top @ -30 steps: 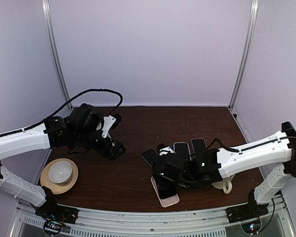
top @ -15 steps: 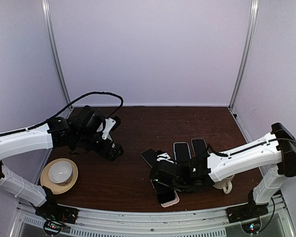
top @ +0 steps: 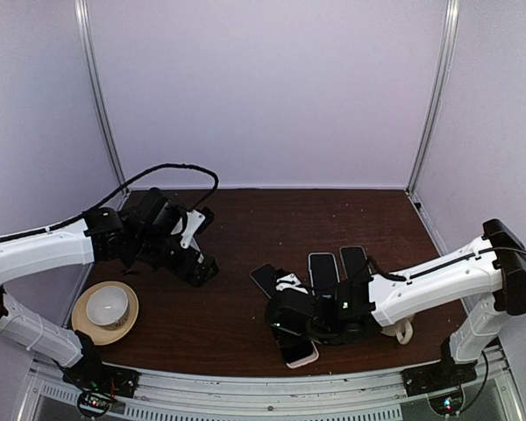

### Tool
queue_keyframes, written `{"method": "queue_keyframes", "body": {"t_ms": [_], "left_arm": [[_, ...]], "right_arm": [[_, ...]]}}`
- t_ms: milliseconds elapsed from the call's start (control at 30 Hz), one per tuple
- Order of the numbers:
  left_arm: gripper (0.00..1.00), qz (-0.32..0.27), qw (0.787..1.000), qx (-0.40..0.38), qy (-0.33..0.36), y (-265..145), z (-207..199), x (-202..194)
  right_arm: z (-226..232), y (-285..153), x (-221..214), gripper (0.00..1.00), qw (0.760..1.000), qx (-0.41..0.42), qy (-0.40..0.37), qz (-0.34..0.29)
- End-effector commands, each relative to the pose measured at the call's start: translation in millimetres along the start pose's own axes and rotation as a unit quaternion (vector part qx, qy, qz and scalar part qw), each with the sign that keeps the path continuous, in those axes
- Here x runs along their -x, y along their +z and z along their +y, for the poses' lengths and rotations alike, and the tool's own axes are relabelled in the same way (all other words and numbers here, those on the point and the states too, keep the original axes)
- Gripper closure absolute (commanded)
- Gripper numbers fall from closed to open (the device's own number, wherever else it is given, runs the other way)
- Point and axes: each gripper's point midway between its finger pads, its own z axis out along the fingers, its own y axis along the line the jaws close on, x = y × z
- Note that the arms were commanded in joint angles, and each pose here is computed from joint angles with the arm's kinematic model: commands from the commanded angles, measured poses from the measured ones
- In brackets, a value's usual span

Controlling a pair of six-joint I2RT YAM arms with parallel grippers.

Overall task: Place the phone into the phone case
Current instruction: Install the phone into the phone case.

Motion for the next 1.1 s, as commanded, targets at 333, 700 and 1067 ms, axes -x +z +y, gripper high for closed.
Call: {"method": "queue_keyframes", "body": {"t_ms": [333, 700, 1067], "left_arm": [[0.02, -0.004, 1.0, -0.007, -0.002, 4, 1, 6], [0.03, -0.004, 1.0, -0.007, -0.004, 5, 3, 6], [0.03, -0.002, 1.0, -0.006, -0.005, 5, 3, 5]], "right_arm": [[1, -8, 14, 0.73, 0.999, -0.013, -0.006, -0.03], [1, -7, 12, 0.74, 0.999, -0.009, -0.002, -0.033], [-5, 6, -6, 0.76, 0.999, -0.03, -0.005, -0.016]]}}
